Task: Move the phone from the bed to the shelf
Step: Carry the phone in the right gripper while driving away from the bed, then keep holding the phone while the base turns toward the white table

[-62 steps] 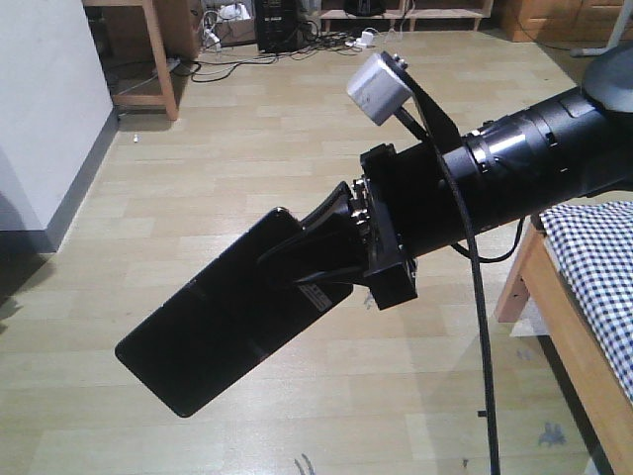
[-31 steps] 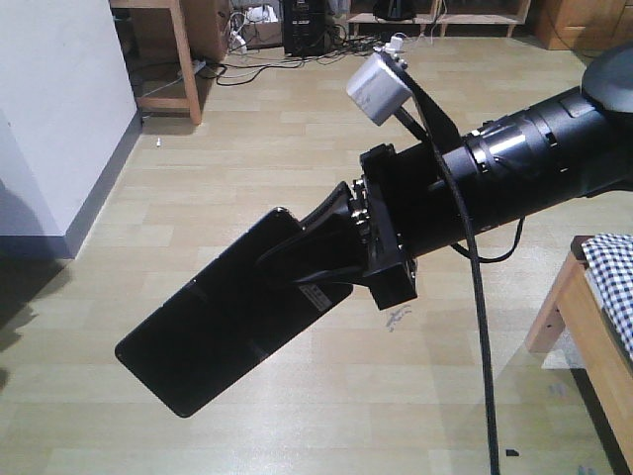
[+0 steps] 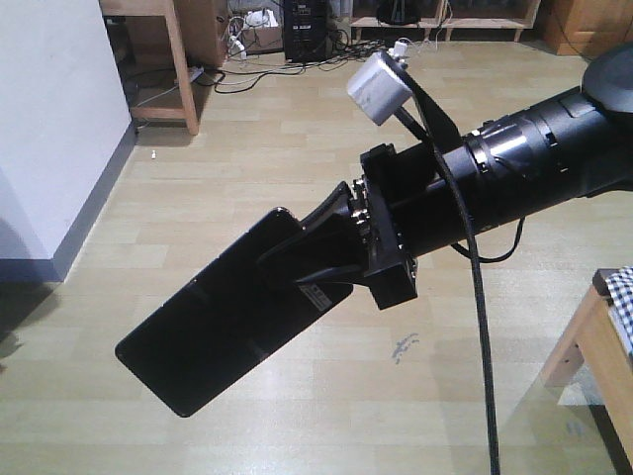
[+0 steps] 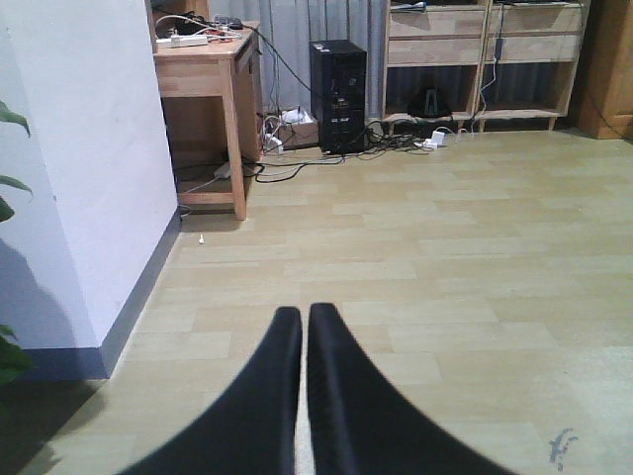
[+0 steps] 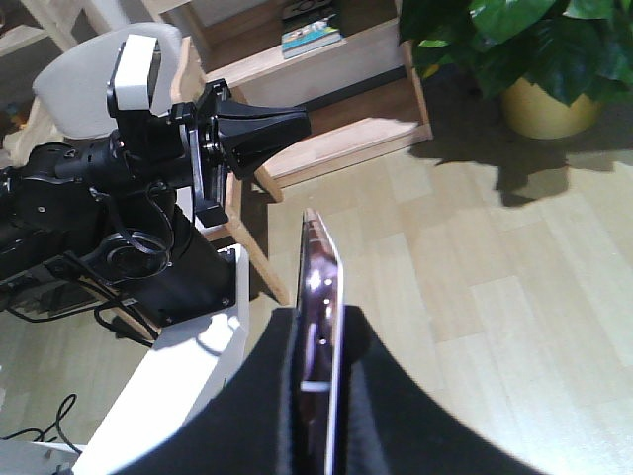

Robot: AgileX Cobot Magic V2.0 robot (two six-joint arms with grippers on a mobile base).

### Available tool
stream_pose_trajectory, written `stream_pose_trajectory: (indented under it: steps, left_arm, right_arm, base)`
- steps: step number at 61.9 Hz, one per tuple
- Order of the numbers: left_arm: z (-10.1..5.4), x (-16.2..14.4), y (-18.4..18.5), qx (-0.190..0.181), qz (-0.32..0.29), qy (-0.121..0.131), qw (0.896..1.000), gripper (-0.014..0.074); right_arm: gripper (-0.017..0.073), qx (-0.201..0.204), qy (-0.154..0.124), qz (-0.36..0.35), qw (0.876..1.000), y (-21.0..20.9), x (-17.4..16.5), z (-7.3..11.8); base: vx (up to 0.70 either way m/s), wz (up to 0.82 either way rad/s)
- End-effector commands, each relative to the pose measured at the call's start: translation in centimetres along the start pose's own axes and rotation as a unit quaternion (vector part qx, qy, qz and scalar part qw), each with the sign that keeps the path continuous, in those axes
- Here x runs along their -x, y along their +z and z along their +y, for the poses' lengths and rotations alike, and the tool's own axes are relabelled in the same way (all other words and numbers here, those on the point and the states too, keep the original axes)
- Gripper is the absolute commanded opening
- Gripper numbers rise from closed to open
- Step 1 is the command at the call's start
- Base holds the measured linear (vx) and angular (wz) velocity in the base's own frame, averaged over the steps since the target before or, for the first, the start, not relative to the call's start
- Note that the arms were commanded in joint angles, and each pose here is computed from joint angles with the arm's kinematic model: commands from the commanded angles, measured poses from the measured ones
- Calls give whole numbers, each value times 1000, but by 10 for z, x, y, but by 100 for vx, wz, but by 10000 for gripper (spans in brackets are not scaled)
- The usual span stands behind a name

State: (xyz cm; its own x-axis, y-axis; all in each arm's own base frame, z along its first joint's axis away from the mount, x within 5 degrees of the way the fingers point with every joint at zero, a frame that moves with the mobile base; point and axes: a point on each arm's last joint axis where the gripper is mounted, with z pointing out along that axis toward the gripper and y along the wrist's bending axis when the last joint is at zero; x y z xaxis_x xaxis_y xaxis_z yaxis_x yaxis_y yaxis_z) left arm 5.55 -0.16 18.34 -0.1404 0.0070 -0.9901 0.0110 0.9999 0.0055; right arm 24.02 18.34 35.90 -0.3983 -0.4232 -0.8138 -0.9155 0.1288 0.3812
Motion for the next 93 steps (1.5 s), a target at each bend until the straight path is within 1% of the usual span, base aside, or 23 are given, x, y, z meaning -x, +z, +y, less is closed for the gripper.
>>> stream_pose_trajectory:
  steps: [1,38,93]
  left_arm:
    - [1,7,-1,3,-40,-5,999,1]
    - [1,7,-1,3,-40,-5,999,1]
    - [1,7,-1,3,-40,-5,999,1]
  right_arm:
    - [-4,42,-21,-36,998,-12,14,23]
    - [-4,42,-21,-36,998,-12,14,23]
    - [-4,41,-21,-36,998,-12,14,23]
  base:
    - [25,0]
    - [28,-1]
    - [38,1]
